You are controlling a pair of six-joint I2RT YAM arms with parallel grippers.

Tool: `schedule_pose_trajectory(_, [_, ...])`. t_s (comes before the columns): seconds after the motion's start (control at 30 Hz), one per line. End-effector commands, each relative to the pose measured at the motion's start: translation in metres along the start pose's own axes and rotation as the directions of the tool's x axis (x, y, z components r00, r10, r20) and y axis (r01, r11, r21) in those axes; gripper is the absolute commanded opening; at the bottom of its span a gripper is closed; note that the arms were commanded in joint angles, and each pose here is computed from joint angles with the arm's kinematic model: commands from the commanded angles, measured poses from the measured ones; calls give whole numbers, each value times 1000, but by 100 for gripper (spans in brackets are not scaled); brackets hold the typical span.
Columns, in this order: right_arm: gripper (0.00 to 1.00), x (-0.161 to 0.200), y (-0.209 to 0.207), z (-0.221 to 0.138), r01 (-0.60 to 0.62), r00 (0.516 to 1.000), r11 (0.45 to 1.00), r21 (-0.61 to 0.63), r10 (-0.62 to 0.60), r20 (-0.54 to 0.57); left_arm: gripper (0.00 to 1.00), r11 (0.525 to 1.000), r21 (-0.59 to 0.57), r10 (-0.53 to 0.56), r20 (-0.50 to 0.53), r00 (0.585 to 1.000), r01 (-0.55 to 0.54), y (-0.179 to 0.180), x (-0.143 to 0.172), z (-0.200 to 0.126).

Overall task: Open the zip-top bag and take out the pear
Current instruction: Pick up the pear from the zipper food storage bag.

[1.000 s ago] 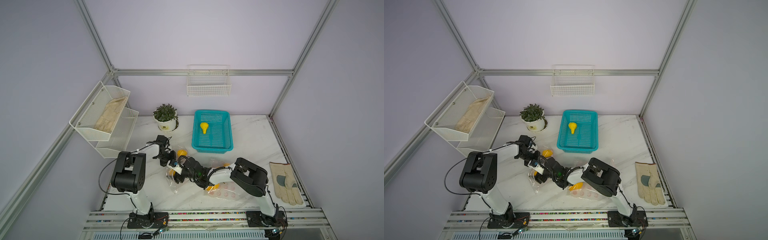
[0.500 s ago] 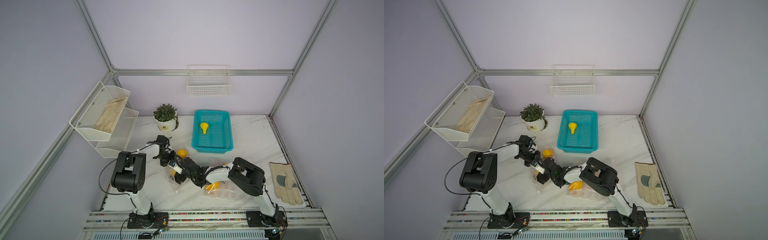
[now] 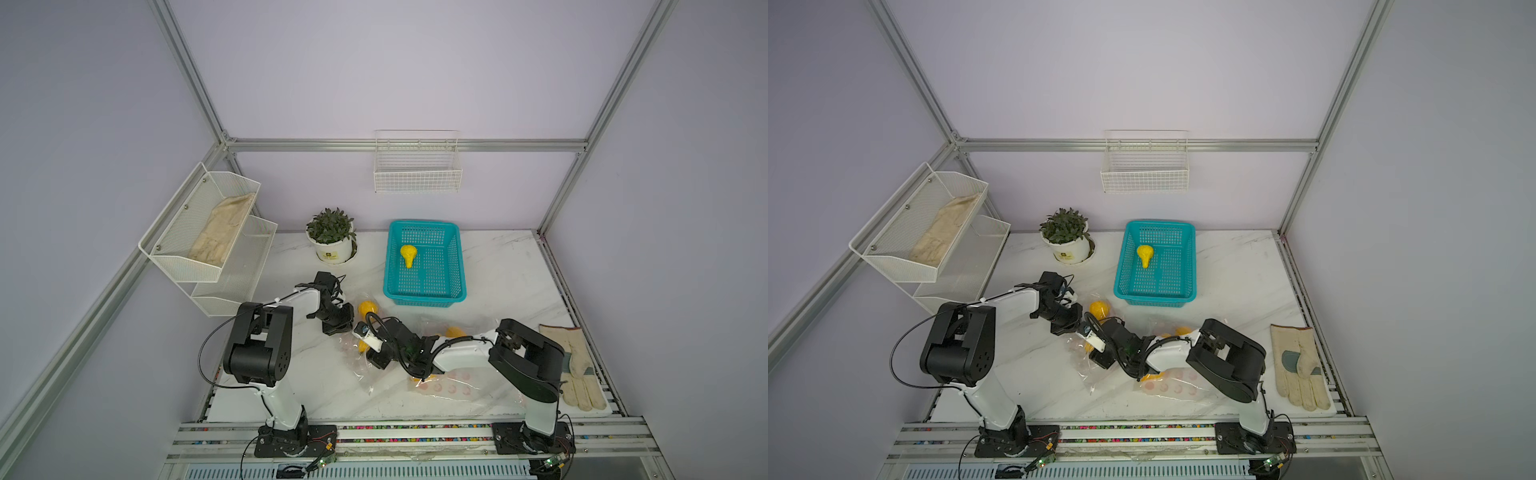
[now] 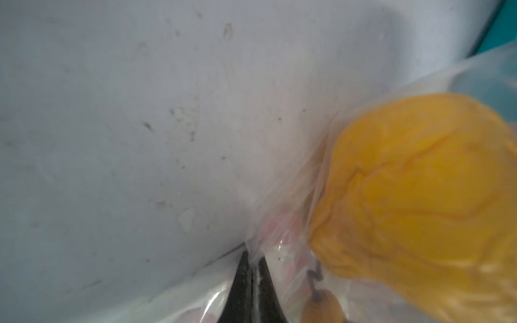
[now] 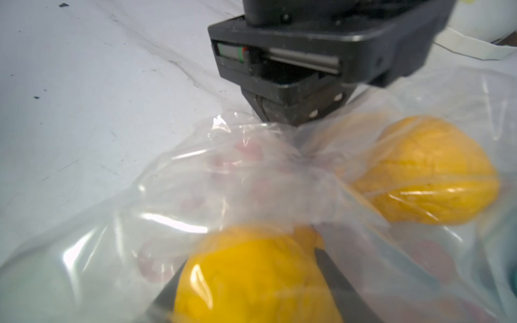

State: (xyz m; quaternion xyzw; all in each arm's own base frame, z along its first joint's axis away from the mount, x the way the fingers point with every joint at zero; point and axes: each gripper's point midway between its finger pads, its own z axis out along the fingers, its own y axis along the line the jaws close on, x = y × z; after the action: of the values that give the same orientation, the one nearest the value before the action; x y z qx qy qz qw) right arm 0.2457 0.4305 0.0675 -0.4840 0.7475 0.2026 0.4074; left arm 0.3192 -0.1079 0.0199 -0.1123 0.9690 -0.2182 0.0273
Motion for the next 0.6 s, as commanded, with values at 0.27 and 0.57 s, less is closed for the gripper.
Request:
schedule_pose_trajectory(0.27, [47,-12,-3,-66,20,996,1000,11,-21,90,0,970,-233,-67,30,997,72,58,-2,-6])
schedule_pose_trajectory(0.57, [44,-27,-39,-106,1,977,976,219,-47,207,0,961,-246,-111,71,991,126,72,-8,-19])
